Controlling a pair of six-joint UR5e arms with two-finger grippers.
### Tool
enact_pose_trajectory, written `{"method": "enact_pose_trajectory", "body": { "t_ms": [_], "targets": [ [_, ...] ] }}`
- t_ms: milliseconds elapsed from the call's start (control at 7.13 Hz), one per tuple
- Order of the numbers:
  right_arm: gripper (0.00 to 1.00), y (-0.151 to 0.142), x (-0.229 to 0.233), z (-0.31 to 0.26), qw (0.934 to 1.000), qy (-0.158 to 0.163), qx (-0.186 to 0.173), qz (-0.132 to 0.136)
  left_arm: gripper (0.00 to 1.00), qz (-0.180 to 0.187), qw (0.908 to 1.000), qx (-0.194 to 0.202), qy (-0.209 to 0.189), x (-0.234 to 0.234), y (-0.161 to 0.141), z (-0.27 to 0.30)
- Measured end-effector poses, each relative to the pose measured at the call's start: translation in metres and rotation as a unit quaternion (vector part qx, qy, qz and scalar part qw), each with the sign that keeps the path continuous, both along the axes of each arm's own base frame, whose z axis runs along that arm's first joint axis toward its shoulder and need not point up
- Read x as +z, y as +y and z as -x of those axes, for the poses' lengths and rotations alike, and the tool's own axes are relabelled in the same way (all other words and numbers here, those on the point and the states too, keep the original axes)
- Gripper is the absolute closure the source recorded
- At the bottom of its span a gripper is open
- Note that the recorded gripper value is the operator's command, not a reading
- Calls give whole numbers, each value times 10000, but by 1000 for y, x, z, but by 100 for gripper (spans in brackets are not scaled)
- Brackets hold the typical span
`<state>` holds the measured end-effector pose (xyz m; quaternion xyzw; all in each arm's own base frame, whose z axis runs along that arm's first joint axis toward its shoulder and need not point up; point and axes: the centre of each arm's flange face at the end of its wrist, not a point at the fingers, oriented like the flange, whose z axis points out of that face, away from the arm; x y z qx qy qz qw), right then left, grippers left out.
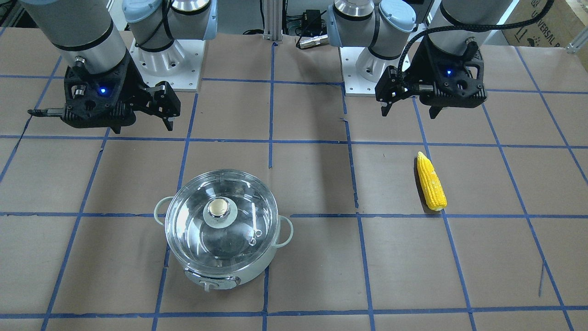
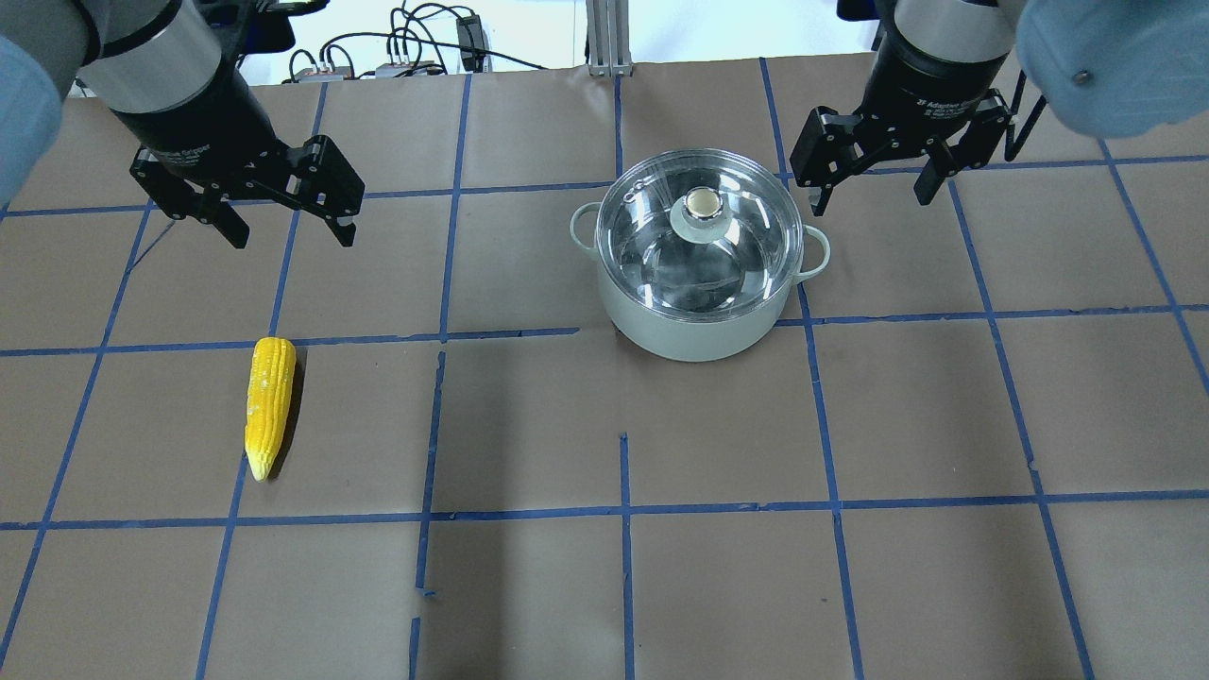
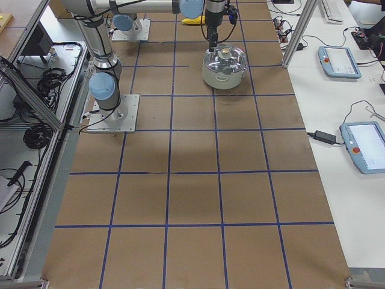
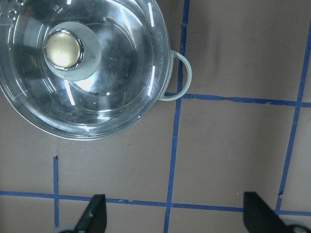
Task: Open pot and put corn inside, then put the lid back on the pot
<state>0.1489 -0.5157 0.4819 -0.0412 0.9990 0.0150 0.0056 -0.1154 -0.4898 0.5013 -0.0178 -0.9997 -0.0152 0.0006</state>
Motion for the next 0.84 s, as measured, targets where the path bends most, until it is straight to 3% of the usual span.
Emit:
{"method": "enact_pose_trajectory", "body": {
  "t_ms": [841],
  "targets": [
    [0, 0, 1, 0, 10000, 3, -2, 18, 0, -25, 10000, 29, 2, -2, -1, 0]
  ]
}}
